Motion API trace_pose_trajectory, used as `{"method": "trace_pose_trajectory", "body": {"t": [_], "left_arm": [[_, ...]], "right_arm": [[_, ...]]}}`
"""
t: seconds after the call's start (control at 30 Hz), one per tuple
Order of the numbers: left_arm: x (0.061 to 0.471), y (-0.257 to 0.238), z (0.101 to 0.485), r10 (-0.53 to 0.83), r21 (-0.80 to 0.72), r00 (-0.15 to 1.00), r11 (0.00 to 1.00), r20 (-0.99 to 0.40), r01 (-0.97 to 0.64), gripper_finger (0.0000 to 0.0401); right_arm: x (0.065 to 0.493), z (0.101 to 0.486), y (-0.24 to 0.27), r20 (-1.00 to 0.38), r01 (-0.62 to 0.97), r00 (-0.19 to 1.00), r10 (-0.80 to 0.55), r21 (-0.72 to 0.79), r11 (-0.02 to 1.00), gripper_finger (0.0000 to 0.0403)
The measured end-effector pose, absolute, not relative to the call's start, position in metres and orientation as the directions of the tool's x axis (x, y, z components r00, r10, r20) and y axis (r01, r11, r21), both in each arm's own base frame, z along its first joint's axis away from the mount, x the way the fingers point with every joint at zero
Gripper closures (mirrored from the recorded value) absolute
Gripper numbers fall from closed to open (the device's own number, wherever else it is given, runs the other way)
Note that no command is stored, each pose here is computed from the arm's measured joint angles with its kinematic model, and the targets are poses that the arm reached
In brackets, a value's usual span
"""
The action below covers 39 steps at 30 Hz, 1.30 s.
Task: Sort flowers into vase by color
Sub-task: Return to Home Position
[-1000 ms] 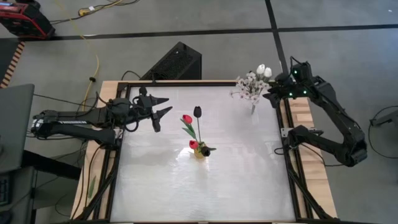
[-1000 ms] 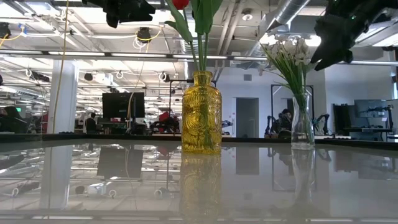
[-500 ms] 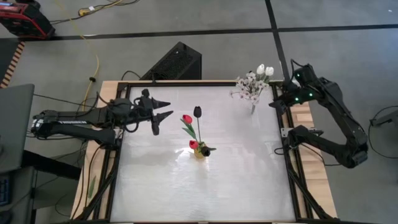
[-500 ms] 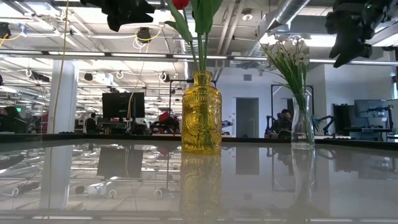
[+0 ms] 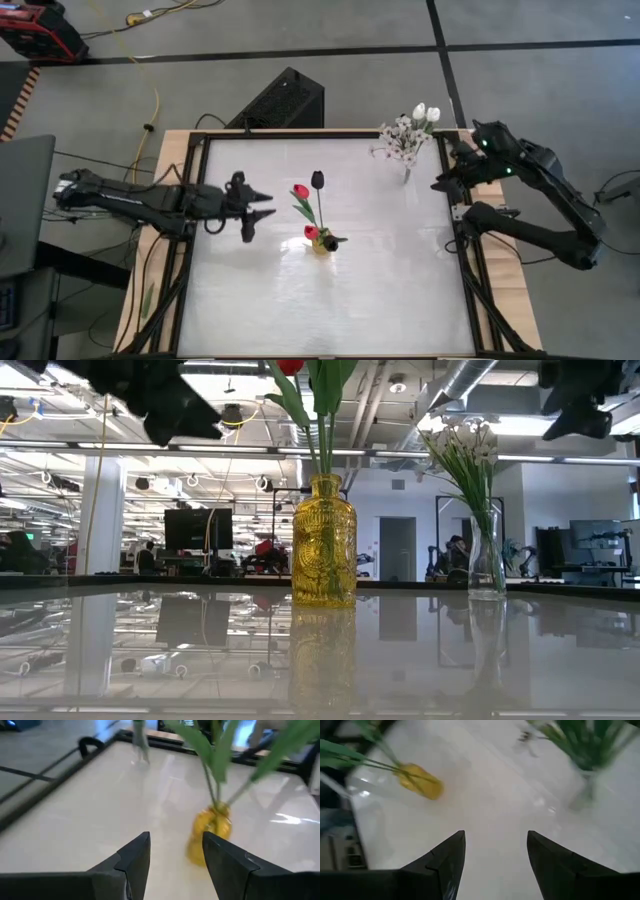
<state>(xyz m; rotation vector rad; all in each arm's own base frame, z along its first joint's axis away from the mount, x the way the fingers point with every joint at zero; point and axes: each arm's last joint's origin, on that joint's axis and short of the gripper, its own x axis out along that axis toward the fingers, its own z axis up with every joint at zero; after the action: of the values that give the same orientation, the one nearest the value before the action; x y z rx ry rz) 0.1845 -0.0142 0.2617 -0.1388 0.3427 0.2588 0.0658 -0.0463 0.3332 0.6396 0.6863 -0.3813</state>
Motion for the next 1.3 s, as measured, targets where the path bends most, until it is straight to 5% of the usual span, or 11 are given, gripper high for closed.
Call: {"method": "trace_pose_trajectory", "body": {"t": [0.27,0.5,0.73,0.97,1.3], "left_arm": [[0.175,-0.044,0.214,0.094,-0.168,0.961,0.976,-0.260,-0.141,0.0233],[0.173,-0.053,0.218,0.047,-0.073,0.980,0.995,-0.195,-0.062,0.0233],[0.175,-0.043,0.231,0.152,0.051,0.986,0.988,-0.069,-0.148,0.0233],[0.180,-0.029,0.236,0.083,0.081,0.996,0.993,-0.027,-0.081,0.0233],[0.182,0.001,0.239,0.064,0.094,0.998,0.994,0.003,-0.064,0.0233]], "right_arm": [[0.083,0.290,-0.033,-0.422,0.309,0.904,-0.065,0.544,0.780,0.0164],[0.106,0.259,-0.023,-0.237,0.112,0.971,0.021,0.534,0.838,0.0202],[0.117,0.248,-0.003,-0.271,0.104,0.962,0.029,0.463,0.880,0.0275],[0.132,0.235,0.028,-0.234,0.011,0.969,0.084,0.379,0.926,0.0339],[0.161,0.220,0.049,-0.228,0.113,0.969,-0.099,0.049,0.992,0.0387]]}}
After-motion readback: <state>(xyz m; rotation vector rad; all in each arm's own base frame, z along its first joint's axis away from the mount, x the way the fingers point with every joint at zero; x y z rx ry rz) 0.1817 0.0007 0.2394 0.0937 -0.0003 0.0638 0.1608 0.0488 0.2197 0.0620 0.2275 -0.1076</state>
